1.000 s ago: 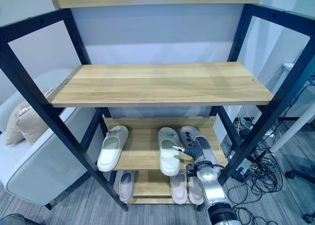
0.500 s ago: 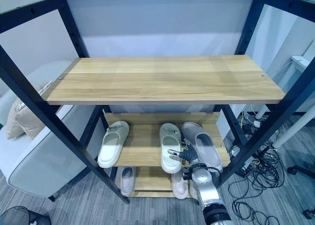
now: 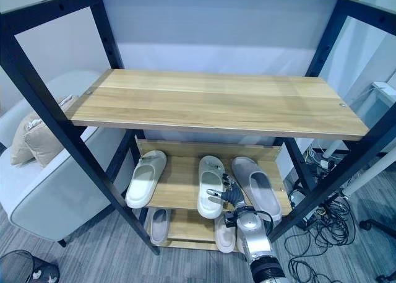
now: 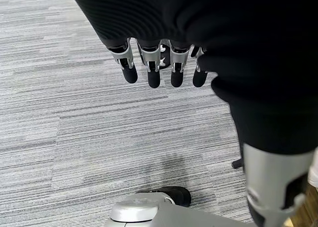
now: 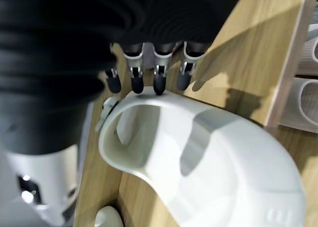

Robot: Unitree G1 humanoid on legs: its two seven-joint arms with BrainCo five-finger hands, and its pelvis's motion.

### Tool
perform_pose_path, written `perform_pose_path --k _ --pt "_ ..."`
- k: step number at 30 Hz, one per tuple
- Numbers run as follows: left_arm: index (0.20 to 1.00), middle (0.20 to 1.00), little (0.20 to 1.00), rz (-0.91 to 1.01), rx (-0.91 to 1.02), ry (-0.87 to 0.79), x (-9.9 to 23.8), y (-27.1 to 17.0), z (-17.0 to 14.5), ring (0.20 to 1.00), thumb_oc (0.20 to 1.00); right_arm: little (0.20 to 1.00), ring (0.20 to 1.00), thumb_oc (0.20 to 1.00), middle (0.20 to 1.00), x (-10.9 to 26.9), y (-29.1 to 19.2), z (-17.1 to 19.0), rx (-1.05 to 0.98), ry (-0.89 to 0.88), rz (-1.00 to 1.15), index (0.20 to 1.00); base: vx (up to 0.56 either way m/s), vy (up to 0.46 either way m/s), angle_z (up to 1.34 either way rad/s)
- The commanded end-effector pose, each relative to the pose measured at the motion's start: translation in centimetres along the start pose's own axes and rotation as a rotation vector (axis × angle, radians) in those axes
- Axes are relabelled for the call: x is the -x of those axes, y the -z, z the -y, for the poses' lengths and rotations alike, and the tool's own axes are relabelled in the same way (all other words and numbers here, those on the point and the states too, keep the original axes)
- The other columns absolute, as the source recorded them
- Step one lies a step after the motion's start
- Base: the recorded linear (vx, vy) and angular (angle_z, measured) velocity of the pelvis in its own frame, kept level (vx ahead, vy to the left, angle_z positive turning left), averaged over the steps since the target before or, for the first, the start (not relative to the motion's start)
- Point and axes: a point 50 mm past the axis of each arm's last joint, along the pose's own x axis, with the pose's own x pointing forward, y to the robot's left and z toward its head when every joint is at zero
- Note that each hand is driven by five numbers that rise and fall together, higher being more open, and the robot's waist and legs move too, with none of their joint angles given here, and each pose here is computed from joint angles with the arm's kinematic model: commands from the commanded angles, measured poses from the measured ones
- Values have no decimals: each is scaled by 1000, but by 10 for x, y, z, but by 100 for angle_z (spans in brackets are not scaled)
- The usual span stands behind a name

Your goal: Arrange the slippers neatly on the shoe rack.

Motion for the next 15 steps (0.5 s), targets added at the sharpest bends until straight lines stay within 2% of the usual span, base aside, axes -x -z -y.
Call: perform_pose_path --k 1,15 --pt "1000 1000 1000 -6 -27 142 20 -9 52 1000 1000 1000 1000 1000 1000 -9 -27 5 4 31 121 1000 -4 8 4" --pt "1000 1000 1000 2 -29 153 21 -8 55 1000 1000 1000 1000 1000 1000 -14 -30 -19 -44 -37 110 1000 4 3 2"
